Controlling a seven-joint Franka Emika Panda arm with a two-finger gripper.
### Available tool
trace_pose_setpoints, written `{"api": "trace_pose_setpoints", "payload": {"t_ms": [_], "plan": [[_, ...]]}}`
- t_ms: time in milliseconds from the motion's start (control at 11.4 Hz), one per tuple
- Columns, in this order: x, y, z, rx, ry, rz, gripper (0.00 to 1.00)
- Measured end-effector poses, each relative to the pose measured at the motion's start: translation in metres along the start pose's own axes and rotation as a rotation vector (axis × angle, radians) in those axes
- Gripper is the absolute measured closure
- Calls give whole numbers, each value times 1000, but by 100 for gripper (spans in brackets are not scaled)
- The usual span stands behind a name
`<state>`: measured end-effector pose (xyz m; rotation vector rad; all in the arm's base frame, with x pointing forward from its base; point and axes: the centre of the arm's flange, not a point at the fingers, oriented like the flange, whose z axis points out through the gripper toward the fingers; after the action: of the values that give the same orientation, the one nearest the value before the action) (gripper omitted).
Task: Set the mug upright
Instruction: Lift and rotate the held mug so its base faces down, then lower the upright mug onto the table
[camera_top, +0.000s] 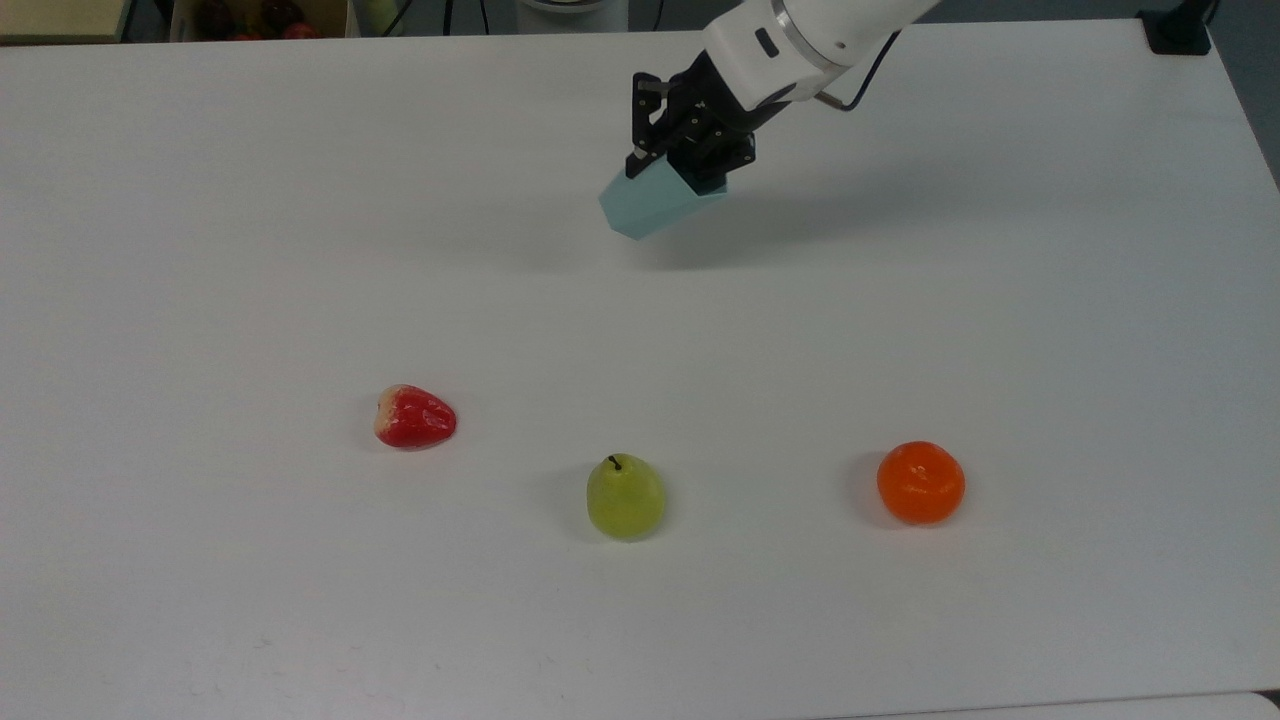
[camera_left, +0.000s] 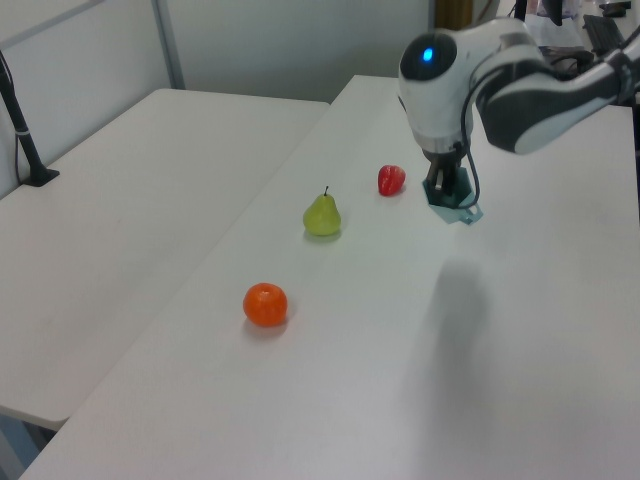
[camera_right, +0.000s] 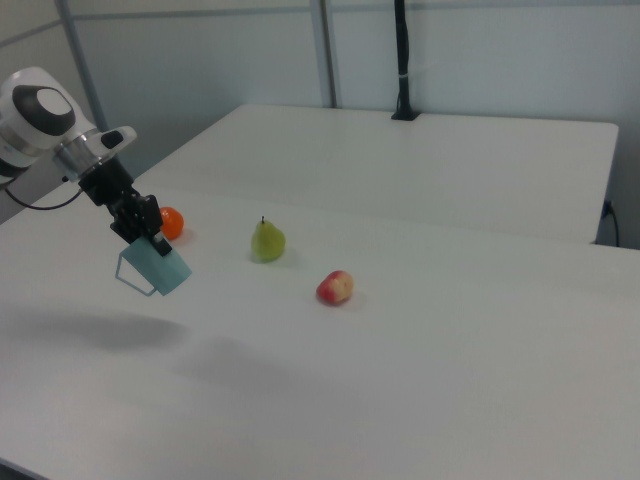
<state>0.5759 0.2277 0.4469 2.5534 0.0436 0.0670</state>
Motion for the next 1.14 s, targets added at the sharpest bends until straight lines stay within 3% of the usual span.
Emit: {"api": "trace_pose_setpoints", "payload": {"t_ms": [175,350,525,876,1138], "plan": [[13,16,3,194,-3,-79,91],[23,29,13,317,9,-202,91],[26,27,21,378,28,-336,91],[34,19,64,440,70,-656,91],[44,4,91,482,129,-732,91]]}}
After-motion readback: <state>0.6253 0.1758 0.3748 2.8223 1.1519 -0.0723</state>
